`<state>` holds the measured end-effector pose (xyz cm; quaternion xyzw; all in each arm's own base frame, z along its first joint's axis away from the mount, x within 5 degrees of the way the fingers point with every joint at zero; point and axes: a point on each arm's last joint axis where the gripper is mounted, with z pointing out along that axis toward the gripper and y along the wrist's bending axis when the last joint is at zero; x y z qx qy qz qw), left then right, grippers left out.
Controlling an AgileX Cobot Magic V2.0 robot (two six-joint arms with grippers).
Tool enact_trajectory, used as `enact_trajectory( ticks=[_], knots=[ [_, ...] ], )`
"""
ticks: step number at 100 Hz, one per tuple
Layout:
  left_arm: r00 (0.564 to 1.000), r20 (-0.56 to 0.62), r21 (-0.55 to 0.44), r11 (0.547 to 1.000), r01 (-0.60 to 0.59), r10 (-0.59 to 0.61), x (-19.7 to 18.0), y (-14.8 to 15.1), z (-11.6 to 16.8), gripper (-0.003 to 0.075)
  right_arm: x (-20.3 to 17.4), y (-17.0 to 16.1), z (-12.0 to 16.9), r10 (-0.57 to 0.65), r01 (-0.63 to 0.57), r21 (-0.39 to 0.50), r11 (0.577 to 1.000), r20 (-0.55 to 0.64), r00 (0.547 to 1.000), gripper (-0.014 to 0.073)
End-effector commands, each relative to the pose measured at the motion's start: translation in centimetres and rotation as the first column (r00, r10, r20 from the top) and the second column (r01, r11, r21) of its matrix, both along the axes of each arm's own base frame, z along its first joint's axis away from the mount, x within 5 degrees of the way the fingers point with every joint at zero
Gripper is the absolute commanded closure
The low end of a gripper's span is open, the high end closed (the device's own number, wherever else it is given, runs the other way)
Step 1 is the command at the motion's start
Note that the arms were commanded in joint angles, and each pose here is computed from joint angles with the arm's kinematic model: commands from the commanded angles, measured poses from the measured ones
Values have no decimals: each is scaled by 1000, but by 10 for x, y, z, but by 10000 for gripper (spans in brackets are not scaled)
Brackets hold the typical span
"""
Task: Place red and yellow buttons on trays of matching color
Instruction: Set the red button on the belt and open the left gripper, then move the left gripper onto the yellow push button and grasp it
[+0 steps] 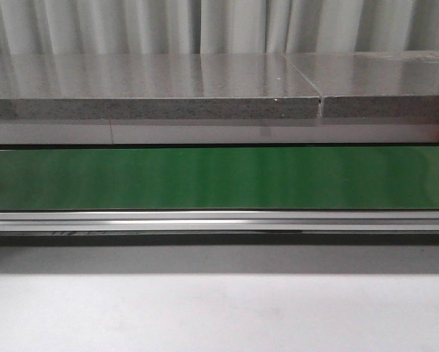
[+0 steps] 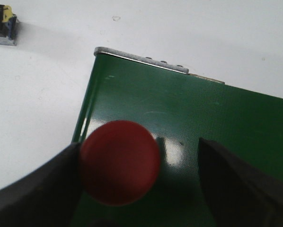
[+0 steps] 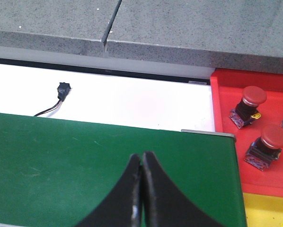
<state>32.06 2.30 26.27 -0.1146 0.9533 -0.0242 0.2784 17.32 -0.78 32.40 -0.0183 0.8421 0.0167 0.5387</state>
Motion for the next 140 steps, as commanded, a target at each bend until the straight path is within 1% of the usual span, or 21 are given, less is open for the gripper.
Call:
enact_trajectory(
  ticks=[1,16,29,48,60,66,72,87,110,124,140],
  knots=[
    [995,100,5,1000,4,-4,-1,-2,24,110,0,-1,16,-20,20,-6,1000,92,996,662],
    [995,99,5,1000,4,-4,-1,-2,24,109,0,-1,16,-20,20,-6,1000,92,996,662],
    [994,113,5,1000,4,-5,1,-2,32,109,0,-1,16,-20,20,-6,1000,92,996,662],
    [981,195,21,1000,3,-7,9,0,54,109,0,-1,16,-20,20,-6,1000,92,996,662],
    [970,241,59,998,7,-21,13,2,66,109,0,-1,16,-20,20,-6,1000,92,996,662],
    [966,259,83,997,3,-25,15,5,69,109,0,-1,16,-20,20,-6,1000,92,996,662],
    [964,264,82,997,-14,-8,17,10,71,109,0,-1,16,-20,20,-6,1000,92,996,662],
    [970,236,76,994,-83,63,22,35,59,109,0,-1,16,-20,20,-6,1000,92,996,662],
    [970,163,70,979,-193,179,30,80,29,110,0,-1,16,-20,20,-6,1000,92,996,662],
    [967,135,65,972,-228,217,38,97,12,111,0,-1,16,-20,20,-6,1000,92,996,662],
    [966,117,66,969,-239,231,53,107,0,111,0,-1,16,-20,20,-6,1000,92,996,662]
  ],
)
